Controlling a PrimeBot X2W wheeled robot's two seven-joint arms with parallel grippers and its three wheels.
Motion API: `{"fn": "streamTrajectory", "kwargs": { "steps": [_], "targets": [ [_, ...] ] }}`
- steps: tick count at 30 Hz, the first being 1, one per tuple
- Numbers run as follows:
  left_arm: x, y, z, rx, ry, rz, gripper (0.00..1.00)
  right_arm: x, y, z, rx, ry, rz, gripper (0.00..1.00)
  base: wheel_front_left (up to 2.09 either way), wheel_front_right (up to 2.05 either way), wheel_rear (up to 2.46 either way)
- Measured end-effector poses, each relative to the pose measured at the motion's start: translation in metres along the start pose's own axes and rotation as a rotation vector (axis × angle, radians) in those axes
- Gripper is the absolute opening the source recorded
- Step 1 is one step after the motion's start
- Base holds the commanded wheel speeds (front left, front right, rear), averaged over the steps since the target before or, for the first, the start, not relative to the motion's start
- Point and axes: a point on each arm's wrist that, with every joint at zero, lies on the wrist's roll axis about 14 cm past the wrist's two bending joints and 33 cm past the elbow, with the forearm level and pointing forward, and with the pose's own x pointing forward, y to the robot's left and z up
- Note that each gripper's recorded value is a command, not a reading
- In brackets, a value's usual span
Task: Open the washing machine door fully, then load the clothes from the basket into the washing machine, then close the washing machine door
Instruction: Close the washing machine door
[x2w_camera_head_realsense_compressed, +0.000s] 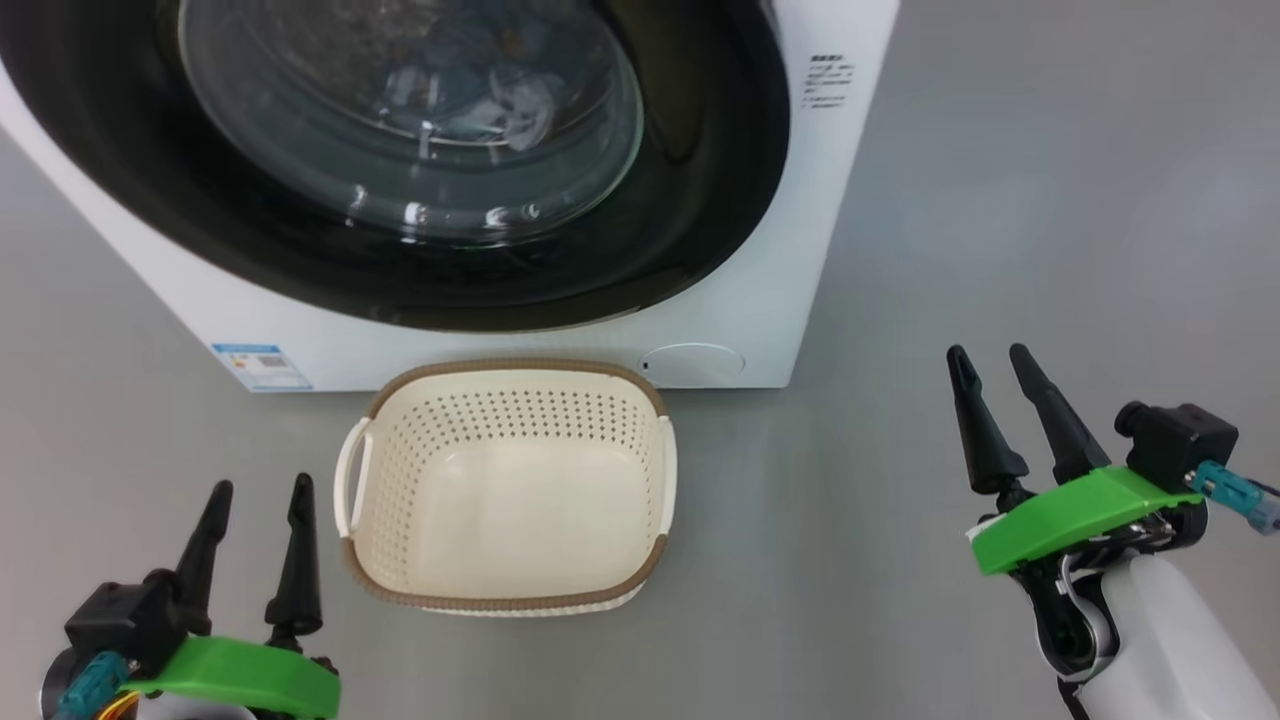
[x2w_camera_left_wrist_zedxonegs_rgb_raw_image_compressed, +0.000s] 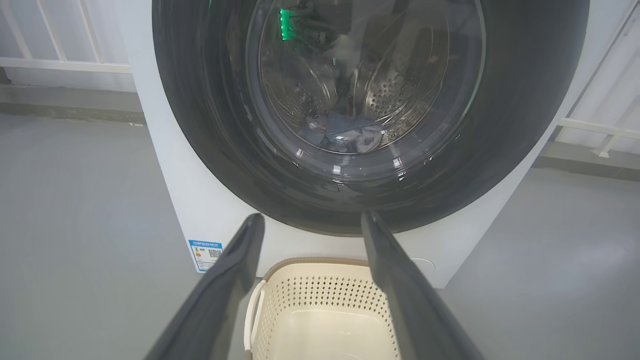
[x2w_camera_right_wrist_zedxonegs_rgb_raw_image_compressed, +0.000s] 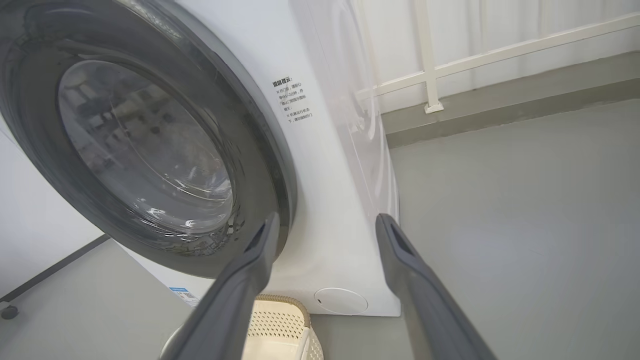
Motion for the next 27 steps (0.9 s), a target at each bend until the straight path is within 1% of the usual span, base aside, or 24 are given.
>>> {"fn": "streamTrajectory", "kwargs": {
  "steps": [5,8,18,27],
  "targets": [
    [-0.001,-0.007,-0.001,-0.003,0.001,-0.023,1.0,-0.018,-0.015,0.008,-0.007,-0.017,-0.046,1.0,0.0,0.0,0.0],
    [-0.002,-0.011,0.0,-0.003,-0.001,-0.035,1.0,-0.026,-0.023,0.02,-0.017,-0.044,-0.07,1.0,0.0,0.0,0.0],
    [-0.008,-0.016,-0.003,-0.001,0.012,-0.052,1.0,-0.053,-0.039,0.024,-0.021,-0.057,-0.123,1.0,0.0,0.0,0.0],
    [-0.011,-0.017,-0.004,0.008,0.017,-0.059,1.0,-0.077,-0.057,0.021,-0.023,-0.049,-0.18,1.0,0.0,0.0,0.0]
  ]
}}
